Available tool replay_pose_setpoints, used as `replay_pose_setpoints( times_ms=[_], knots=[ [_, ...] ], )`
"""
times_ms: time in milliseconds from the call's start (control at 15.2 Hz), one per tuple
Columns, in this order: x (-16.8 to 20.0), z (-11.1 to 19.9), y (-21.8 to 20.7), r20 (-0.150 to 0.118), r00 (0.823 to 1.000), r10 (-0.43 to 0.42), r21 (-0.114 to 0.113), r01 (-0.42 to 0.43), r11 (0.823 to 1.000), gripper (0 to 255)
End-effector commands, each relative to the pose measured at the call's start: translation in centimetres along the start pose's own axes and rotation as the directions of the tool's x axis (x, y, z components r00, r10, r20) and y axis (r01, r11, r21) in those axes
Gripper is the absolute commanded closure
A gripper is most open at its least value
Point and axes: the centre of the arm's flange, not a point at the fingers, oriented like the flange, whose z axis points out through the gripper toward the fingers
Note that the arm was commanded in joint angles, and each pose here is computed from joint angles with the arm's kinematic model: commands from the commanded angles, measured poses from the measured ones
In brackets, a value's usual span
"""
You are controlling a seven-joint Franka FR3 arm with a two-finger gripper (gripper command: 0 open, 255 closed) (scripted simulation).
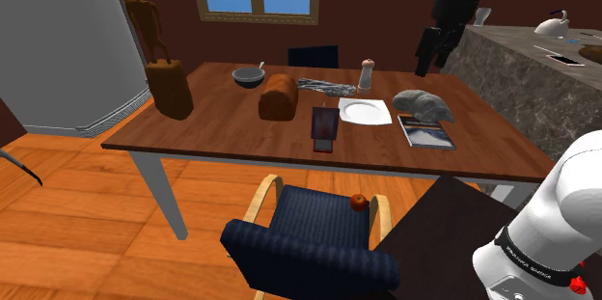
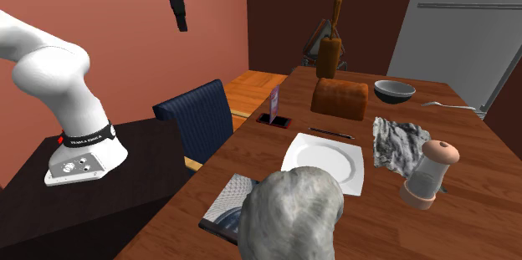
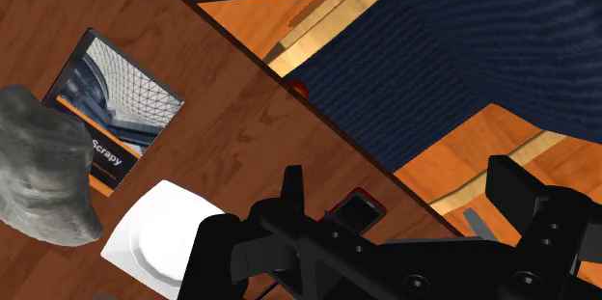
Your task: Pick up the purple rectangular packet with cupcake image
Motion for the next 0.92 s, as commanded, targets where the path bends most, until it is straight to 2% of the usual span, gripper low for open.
replay_pose_setpoints(
  times_ms=[0,396,594,858],
  knots=[
    [0.0,0.0,0.0,0.0,1.0,0.0,0.0,0.0,1.0,0],
    [5.9,4.9,2.2,0.005,0.988,-0.154,0.006,0.154,0.988,0],
    [9.0,7.4,3.0,0.007,0.973,-0.23,0.009,0.229,0.973,0],
    [13.1,10.7,3.7,0.01,0.945,-0.328,0.014,0.328,0.945,0]
  ],
)
